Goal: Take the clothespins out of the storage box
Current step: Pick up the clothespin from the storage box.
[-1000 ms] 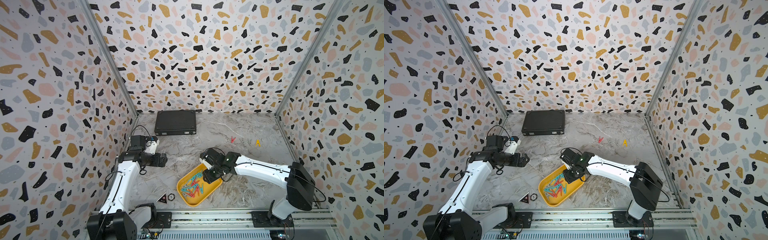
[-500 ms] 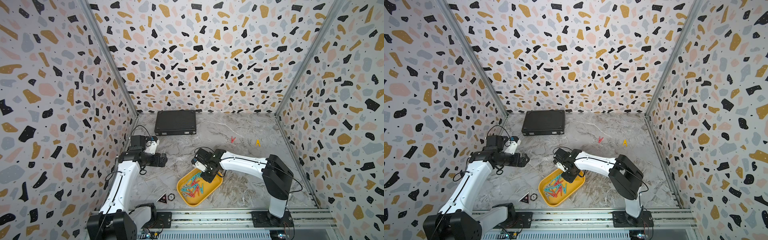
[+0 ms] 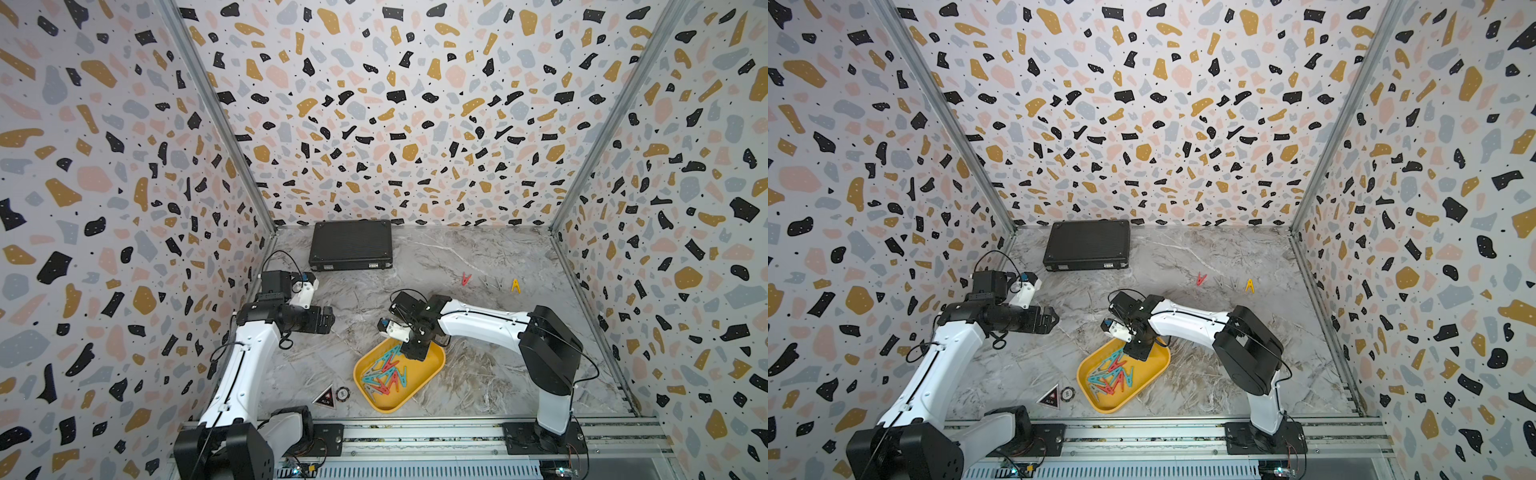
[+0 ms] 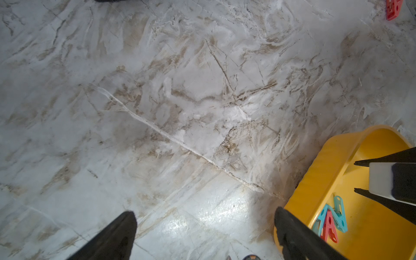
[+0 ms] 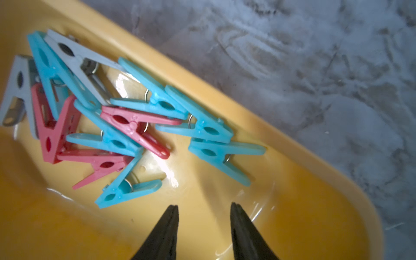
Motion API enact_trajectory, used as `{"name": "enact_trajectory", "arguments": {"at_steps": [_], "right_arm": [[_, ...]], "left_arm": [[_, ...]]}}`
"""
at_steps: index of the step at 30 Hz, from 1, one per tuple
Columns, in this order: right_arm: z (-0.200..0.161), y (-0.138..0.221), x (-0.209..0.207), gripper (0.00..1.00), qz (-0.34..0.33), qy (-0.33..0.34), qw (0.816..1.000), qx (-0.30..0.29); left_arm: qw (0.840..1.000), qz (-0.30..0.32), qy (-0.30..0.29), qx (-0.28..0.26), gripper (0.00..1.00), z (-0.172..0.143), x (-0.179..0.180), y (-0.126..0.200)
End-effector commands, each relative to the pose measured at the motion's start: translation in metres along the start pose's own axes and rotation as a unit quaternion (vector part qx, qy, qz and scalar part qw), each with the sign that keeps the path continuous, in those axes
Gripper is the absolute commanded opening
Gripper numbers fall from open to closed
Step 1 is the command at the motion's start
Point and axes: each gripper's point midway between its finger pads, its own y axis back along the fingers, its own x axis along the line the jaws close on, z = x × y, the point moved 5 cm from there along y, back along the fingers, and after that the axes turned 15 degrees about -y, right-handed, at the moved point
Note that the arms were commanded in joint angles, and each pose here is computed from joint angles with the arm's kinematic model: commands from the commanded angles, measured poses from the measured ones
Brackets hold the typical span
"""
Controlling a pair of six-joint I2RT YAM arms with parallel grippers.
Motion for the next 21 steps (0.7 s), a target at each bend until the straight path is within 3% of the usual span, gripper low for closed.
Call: {"name": "enact_trajectory", "arguments": {"at_steps": [1, 21], "right_arm": [[0.015, 0.005, 0.0, 0.43, 0.02, 0.02, 0.999, -0.019], [-0.002, -0.032, -0.004, 0.45, 0.03, 0.02, 0.999, 0.037]], "left_arm": [[1.0, 0.004, -0.005, -0.004, 1.0, 0.001, 0.003, -0.001], [1.0, 0.002, -0.005, -0.006, 1.0, 0.001, 0.002, 0.001]]}}
